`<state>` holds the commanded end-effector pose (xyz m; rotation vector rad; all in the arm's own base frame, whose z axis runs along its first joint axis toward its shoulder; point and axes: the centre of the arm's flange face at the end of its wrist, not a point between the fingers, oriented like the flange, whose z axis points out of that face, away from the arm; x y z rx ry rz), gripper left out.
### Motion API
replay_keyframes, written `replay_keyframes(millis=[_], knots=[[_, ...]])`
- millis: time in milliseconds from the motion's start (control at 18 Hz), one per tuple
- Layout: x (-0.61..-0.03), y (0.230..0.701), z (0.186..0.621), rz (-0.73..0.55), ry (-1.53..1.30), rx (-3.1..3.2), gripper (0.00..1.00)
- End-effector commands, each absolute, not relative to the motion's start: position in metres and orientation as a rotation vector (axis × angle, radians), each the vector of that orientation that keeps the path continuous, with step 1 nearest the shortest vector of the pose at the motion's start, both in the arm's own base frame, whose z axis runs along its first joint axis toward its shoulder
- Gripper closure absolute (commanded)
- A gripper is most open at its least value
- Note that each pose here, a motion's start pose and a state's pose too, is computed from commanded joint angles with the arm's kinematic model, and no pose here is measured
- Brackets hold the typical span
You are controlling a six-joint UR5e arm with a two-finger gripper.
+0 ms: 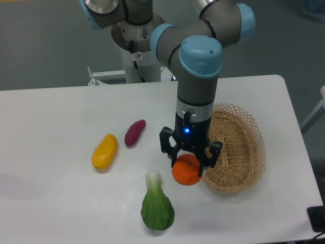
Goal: Place the orange on the table
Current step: 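Lift the held orange with the gripper away from the wicker basket, then carry the orange past the bok choy and lower it to the table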
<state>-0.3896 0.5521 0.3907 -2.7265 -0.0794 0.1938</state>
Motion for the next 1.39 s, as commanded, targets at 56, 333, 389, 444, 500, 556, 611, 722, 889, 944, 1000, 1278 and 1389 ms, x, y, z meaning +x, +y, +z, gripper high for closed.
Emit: replay_keyframes(millis=[56, 333, 389, 444, 500, 556, 611, 722, 889, 944, 1000, 1278, 1389], knots=[[-0.384, 0.558, 0.385, 0.203, -0.094, -2.744, 0.34], [-0.34, 0.6, 0.347, 0.229, -0.127, -2.834, 0.34], [-0.331, 0.612, 0.342, 0.233, -0.16, -2.829, 0.34], [-0.319, 0.622, 0.337, 0.243, -0.177, -2.829, 0.34], [-0.307, 0.629, 0.331, 0.252, -0.185, -2.838, 0.34], [-0.287, 0.636, 0.32, 0.239, -0.148, -2.855, 0.34], [-0.277, 0.639, 0.314, 0.229, -0.131, -2.865, 0.34], [-0.26, 0.646, 0.299, 0.207, -0.095, -2.887, 0.34], [-0.227, 0.664, 0.268, 0.17, -0.02, -2.929, 0.32], [-0.222, 0.667, 0.263, 0.161, -0.013, -2.935, 0.32], [-0.203, 0.67, 0.249, 0.151, 0.031, -2.959, 0.32], [-0.186, 0.674, 0.227, 0.143, -0.021, -2.994, 0.28], [-0.186, 0.677, 0.228, 0.144, -0.049, -2.988, 0.28]])
